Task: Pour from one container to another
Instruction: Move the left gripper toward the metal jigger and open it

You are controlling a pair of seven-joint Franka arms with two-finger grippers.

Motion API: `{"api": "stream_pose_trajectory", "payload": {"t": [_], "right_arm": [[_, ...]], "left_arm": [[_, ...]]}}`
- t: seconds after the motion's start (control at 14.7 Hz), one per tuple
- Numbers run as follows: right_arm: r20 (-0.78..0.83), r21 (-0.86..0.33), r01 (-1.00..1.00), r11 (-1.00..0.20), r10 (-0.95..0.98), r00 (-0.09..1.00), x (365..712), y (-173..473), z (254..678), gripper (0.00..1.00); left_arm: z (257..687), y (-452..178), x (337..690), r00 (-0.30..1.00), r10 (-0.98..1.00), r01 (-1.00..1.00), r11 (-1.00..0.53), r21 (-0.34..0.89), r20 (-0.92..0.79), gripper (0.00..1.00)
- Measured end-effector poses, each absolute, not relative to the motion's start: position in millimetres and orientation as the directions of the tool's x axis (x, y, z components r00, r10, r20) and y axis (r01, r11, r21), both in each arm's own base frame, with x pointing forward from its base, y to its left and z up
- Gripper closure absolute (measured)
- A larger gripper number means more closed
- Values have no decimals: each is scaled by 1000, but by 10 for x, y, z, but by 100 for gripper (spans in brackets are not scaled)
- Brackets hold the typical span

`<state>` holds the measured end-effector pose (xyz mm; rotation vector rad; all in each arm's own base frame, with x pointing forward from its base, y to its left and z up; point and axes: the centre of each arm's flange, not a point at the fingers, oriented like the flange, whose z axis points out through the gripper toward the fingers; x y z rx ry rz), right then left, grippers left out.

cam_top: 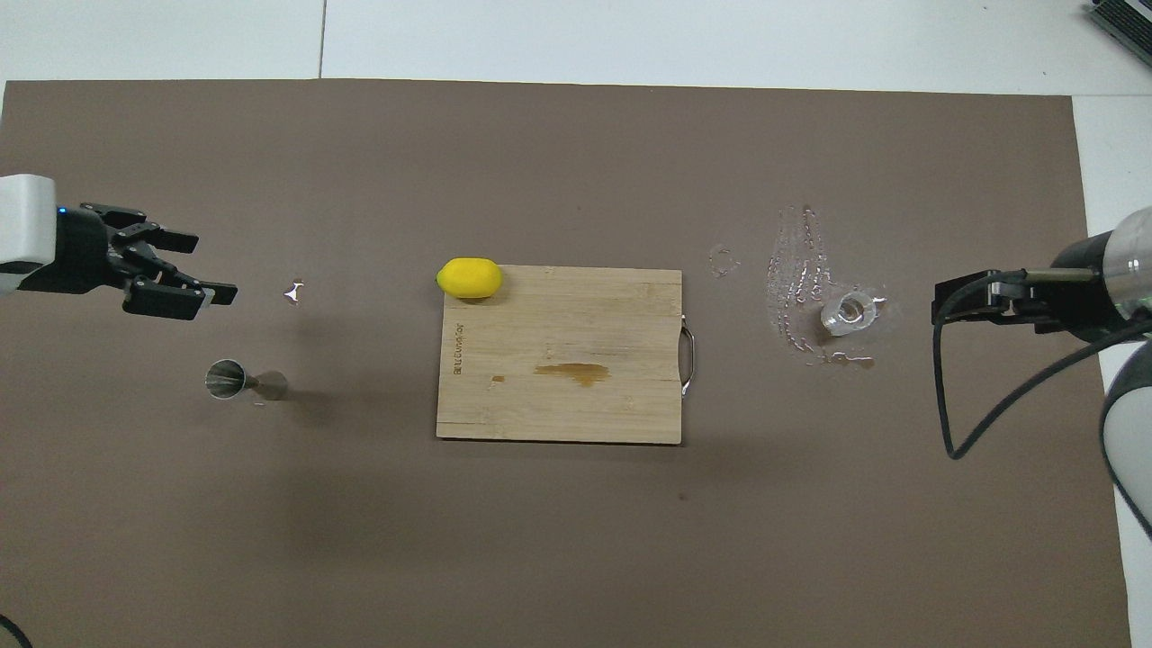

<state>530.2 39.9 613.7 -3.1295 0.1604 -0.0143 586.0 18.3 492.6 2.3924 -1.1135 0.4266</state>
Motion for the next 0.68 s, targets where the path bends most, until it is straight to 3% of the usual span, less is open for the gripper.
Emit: {"api": "stream_pose_trajectory", "payload": {"t": [0.2,0.54,0.68], "right_arm": [[9,-8,-102,-995,-102,995,5302,399,6137,0],[9,-8,-102,-995,-102,995,5302,399,6137,0],[9,-8,-102,-995,-102,995,5302,399,6137,0]], "left_arm": [[4801,556,5803,429,-696,-897,-405,178,576,0],[4570,926,5604,444,-608,-891,-375,256,658,0],[4481,905,5587,378,-578,-922,-301,241,723,0]]}}
